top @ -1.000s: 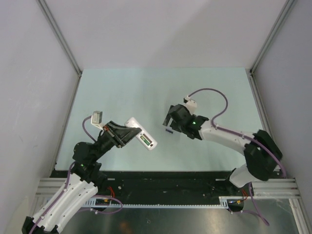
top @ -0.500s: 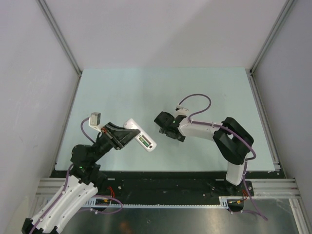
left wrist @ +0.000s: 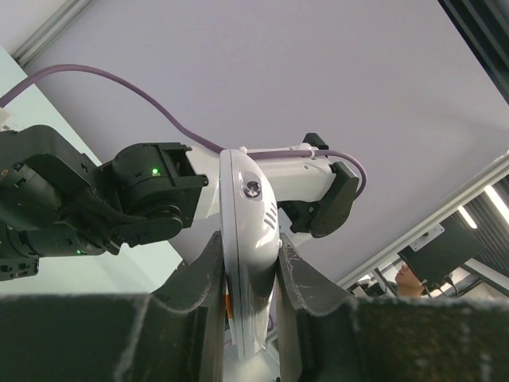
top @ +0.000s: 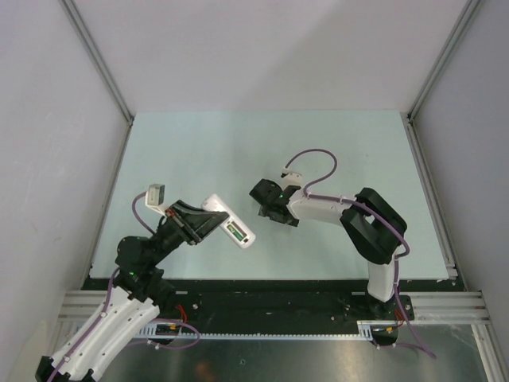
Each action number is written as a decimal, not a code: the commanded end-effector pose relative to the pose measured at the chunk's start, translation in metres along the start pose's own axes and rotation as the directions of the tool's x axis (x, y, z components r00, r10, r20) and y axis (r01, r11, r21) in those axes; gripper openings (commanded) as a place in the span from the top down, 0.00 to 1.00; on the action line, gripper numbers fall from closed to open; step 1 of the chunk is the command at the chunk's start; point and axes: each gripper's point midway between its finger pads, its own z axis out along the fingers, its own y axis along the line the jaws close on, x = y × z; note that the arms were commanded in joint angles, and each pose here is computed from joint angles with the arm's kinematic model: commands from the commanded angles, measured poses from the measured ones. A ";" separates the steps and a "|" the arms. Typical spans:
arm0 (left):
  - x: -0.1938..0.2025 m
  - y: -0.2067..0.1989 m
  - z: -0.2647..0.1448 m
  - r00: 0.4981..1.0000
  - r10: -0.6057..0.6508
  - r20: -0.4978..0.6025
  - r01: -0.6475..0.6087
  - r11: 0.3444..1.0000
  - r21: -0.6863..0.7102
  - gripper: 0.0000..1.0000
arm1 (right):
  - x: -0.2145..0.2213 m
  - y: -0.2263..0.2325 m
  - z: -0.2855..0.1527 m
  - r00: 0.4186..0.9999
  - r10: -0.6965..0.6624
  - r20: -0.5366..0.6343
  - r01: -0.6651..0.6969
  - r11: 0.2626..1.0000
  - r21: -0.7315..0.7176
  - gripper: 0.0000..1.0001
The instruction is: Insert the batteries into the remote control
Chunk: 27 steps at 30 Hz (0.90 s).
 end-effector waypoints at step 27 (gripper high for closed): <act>-0.001 0.000 -0.001 1.000 -0.002 0.016 0.002 1.000 0.009 1.00 | 0.013 0.009 0.015 0.997 -0.070 -0.010 0.070 0.997 0.020 0.65</act>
